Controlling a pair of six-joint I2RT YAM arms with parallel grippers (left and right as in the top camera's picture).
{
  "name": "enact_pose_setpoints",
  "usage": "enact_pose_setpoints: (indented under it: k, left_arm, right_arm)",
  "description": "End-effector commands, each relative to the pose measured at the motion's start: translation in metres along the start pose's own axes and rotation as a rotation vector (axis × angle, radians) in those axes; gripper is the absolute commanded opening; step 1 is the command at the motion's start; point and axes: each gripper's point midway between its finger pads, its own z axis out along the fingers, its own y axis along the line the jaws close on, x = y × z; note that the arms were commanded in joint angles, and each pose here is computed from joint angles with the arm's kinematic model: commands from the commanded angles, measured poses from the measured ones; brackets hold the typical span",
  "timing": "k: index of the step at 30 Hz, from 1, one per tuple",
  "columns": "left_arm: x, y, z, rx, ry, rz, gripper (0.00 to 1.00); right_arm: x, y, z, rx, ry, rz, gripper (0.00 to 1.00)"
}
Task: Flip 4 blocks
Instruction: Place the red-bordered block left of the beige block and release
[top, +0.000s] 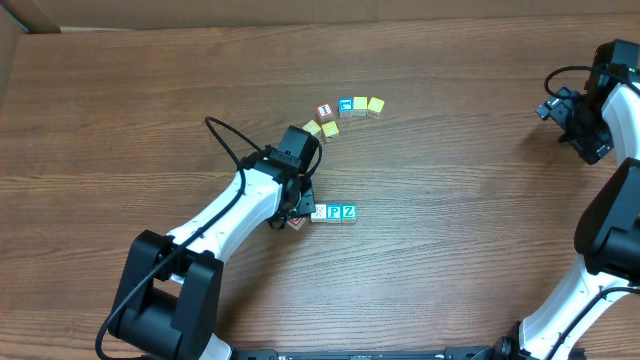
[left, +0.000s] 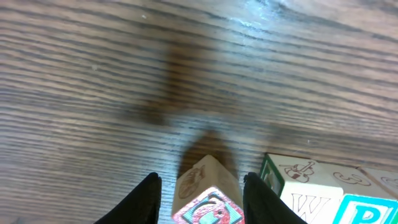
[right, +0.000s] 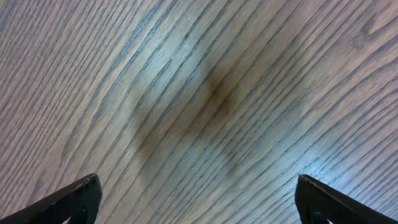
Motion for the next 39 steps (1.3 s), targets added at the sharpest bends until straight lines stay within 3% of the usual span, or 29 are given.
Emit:
enact_pose_setpoints:
  k: [1,4,5,7,8,22,28,35,39]
  left_arm:
    - [-0.037,0.004,-0.026,0.017,-0.084,-0.047,0.39]
    - [-0.048,0.007,-0.039,0.054,-0.077,-0.085,0.40]
    - [-0.050,0.009,-0.041,0.055,-0.074,-0.092,0.33]
    - [-0.049,0.018,-0.041,0.038,-0.060,-0.094,0.08]
    - [-0.047,0.023,-0.039,0.023,-0.048,-0.089,0.04]
    - [0.034,0.050,-0.007,-0.101,0.235,0.009,0.04]
    - [0.045,0.027,-0.009,0.033,0.297,0.043,0.04]
    - [0.039,0.018,-0.003,0.060,0.257,0.052,0.08]
    - [0.046,0.015,0.004,0.078,0.264,0.057,0.04]
  right_arm:
    - [-0.007,0.005,-0.008,-0.018,-0.026,0.000,1.00]
    - [-0.007,0.005,-0.008,-0.018,-0.026,0.000,1.00]
    - [-0.007,0.005,-0.008,-0.018,-0.026,0.000,1.00]
    - [-0.007,0.005,-0.008,-0.018,-0.026,0.000,1.00]
    - [-0.007,0.005,-0.008,-0.018,-0.026,0.000,1.00]
    - [-0.007,0.005,-0.008,-0.018,-0.026,0.000,1.00]
    - [-0.007,0.005,-0.008,-0.018,-0.026,0.000,1.00]
    - [-0.007,0.005,-0.008,-0.018,-0.026,0.000,1.00]
    - [-0.007,0.005,-0.008,-0.018,-0.026,0.000,1.00]
